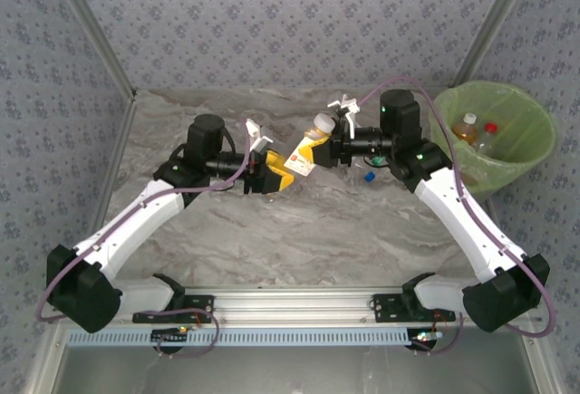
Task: Put the plastic bottles in the bin
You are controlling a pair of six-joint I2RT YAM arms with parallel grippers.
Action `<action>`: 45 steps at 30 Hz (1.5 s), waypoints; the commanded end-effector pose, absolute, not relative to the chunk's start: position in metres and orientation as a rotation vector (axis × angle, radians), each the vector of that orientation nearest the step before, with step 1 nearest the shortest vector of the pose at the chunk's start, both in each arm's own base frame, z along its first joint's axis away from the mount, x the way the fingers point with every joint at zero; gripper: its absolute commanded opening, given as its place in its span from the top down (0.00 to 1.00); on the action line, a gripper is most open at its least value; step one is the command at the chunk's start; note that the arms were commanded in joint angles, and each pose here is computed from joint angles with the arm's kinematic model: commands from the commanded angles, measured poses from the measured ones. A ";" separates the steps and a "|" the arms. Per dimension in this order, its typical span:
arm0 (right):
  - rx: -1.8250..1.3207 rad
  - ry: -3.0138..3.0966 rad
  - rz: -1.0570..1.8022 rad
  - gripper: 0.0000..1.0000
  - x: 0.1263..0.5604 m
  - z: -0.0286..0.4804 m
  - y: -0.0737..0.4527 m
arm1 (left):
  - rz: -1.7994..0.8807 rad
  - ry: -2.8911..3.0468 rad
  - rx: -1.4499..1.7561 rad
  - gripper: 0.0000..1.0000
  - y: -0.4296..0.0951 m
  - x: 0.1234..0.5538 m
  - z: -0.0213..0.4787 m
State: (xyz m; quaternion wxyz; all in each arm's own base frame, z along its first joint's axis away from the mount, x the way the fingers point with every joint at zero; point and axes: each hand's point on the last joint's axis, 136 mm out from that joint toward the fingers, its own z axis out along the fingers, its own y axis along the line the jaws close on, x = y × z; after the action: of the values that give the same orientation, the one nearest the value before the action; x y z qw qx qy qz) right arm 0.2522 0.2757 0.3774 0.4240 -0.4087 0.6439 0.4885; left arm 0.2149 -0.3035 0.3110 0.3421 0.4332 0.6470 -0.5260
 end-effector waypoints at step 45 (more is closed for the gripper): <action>-0.094 1.891 0.462 1.00 0.338 0.407 0.054 | -0.379 2.005 0.366 0.01 -0.194 0.338 0.266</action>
State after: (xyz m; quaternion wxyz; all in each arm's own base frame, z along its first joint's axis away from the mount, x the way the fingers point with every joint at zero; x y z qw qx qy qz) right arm 0.3486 0.0685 0.3741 0.5303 -0.0638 0.8208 0.2023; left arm 0.3383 -0.2061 0.2555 0.4941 0.1754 0.8349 -0.1675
